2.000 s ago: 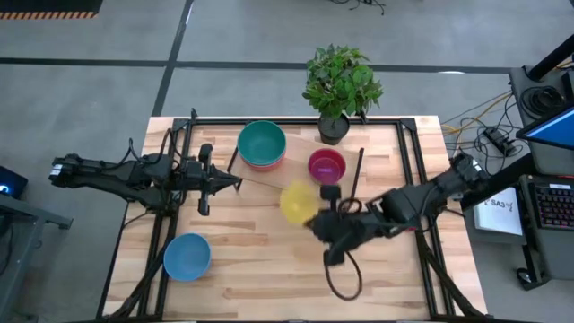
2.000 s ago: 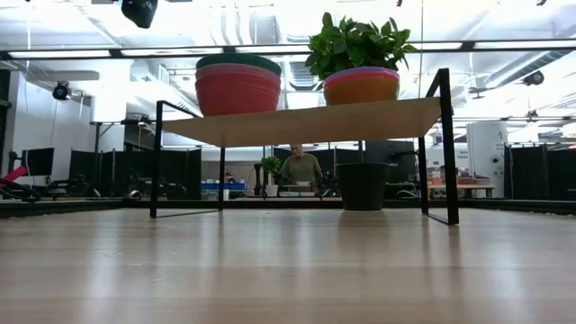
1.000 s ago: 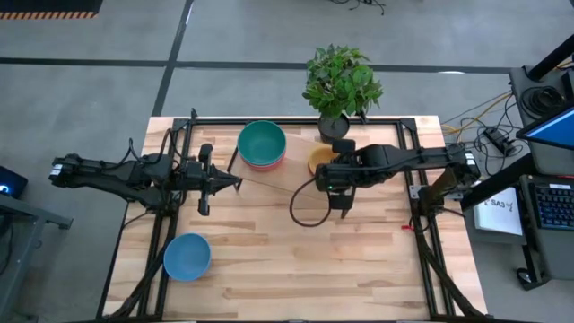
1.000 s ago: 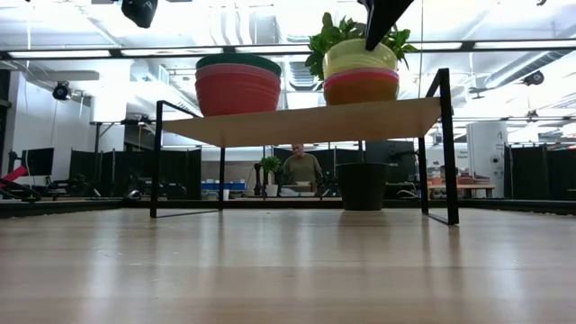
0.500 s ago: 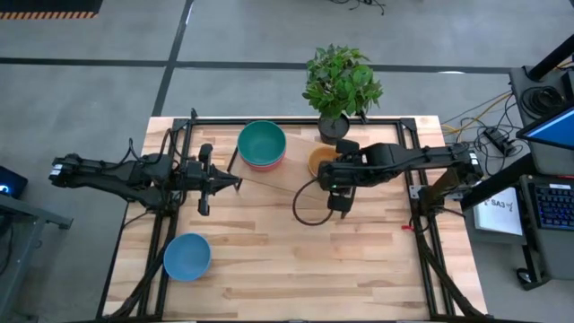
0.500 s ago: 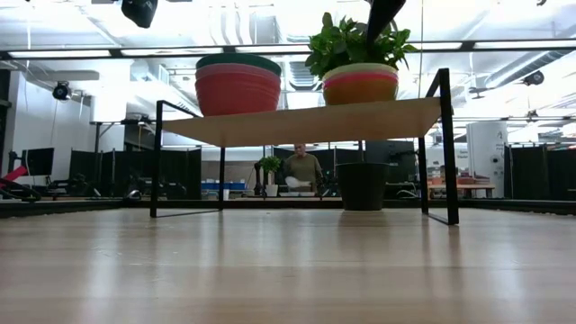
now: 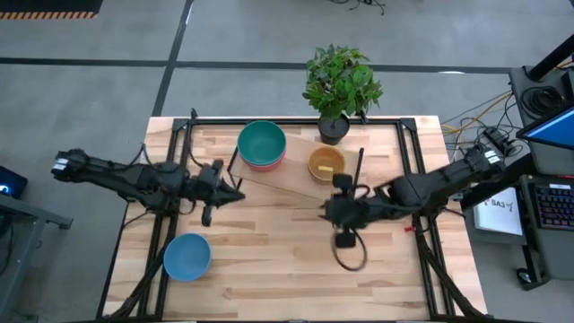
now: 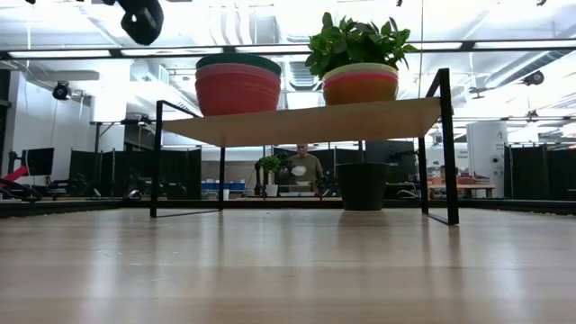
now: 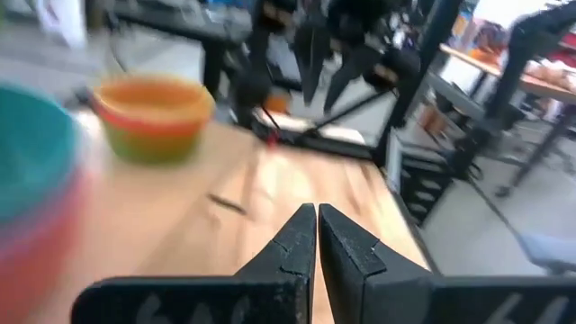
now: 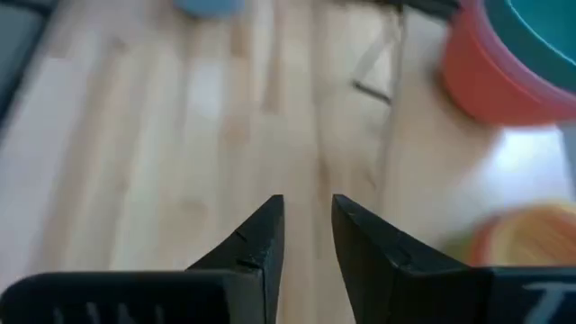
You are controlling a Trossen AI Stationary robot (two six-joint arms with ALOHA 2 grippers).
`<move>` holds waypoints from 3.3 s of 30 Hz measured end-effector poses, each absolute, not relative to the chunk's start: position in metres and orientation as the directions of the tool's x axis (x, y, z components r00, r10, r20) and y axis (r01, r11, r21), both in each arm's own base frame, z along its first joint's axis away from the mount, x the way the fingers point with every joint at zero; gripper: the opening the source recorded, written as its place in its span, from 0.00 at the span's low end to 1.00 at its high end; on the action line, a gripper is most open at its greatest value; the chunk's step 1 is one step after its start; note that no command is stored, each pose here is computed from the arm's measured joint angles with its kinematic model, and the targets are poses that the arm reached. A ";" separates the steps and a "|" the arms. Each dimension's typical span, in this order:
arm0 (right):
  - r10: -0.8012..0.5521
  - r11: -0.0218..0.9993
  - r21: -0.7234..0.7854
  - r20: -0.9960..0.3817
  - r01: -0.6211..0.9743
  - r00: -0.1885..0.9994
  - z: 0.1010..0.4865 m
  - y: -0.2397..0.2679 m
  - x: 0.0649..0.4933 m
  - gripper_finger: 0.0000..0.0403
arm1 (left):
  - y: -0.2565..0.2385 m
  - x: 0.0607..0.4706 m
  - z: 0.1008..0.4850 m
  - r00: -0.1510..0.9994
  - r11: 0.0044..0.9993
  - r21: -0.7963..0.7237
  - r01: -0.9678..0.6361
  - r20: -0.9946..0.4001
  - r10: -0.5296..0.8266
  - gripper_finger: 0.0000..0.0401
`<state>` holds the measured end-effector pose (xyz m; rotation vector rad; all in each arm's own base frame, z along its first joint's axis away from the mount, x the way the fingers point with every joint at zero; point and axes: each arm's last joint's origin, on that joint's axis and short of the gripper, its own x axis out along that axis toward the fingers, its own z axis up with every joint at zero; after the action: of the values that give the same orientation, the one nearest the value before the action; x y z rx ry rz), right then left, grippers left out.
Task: Place and stack bowls onto a shelf
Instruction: Stack the blue bowl on top of the light blue bowl on the shelf
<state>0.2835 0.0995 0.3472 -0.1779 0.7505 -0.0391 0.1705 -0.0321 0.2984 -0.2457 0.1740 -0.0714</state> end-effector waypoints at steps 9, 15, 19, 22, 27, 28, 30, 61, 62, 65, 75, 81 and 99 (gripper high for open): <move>0.060 0.983 -0.123 -0.500 -0.139 0.864 0.297 0.128 0.259 0.19 | -0.067 0.182 0.294 0.848 0.868 -0.492 -0.061 -0.484 -0.215 0.00; 0.099 0.985 -0.089 -0.422 -0.149 0.901 0.268 0.129 0.248 0.20 | -0.081 0.186 0.281 0.573 0.778 -0.470 -0.417 -0.800 -0.176 0.00; 0.102 0.985 -0.085 -0.406 -0.149 0.908 0.258 0.126 0.244 0.19 | -0.093 0.192 0.269 0.396 0.714 -0.400 -0.575 -0.899 -0.185 0.00; 0.100 0.984 -0.092 -0.412 -0.151 0.906 0.254 0.126 0.243 0.18 | -0.106 0.196 0.260 0.312 0.678 -0.353 -0.645 -0.931 -0.188 0.00; 0.103 0.979 -0.119 -0.400 -0.163 0.911 0.256 0.126 0.243 0.18 | -0.125 0.196 0.247 0.166 0.621 -0.281 -0.732 -0.957 -0.238 0.06; 0.104 0.978 -0.123 -0.399 -0.166 0.911 0.256 0.125 0.243 0.18 | -0.128 0.195 0.245 0.139 0.612 -0.265 -0.745 -0.959 -0.246 0.08; 0.104 0.977 -0.131 -0.394 -0.168 0.913 0.257 0.125 0.243 0.18 | -0.136 0.194 0.242 0.106 0.596 -0.247 -0.764 -0.959 -0.261 0.13; 0.114 0.959 -0.206 -0.348 -0.194 0.931 0.263 0.126 0.244 0.18 | -0.199 0.214 0.196 -0.044 0.693 -0.031 -0.721 -0.995 -0.090 0.02; 0.114 0.959 -0.206 -0.348 -0.194 0.931 0.262 0.126 0.244 0.18 | -0.201 0.217 0.200 -0.028 0.712 -0.054 -0.700 -0.994 -0.103 0.02; 0.114 0.961 -0.200 -0.348 -0.192 0.930 0.262 0.126 0.244 0.18 | -0.207 0.223 0.218 0.005 0.791 -0.106 -0.603 -0.992 -0.130 0.01; 0.114 0.960 -0.204 -0.348 -0.194 0.930 0.262 0.126 0.244 0.18 | -0.223 0.249 0.280 0.245 0.999 0.017 0.043 -0.970 0.006 0.00; 0.114 0.959 -0.205 -0.348 -0.194 0.931 0.263 0.126 0.244 0.18 | -0.197 0.262 0.324 0.348 0.920 0.365 0.144 -0.889 0.298 0.00; 0.114 0.963 -0.191 -0.348 -0.190 0.930 0.262 0.126 0.244 0.18 | -0.025 0.298 0.409 0.373 0.795 0.600 -0.093 -0.719 0.587 0.00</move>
<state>0.2437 0.1258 0.2625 -0.2250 0.3418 0.1571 0.2979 -0.0254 0.4086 0.5128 1.1128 0.4603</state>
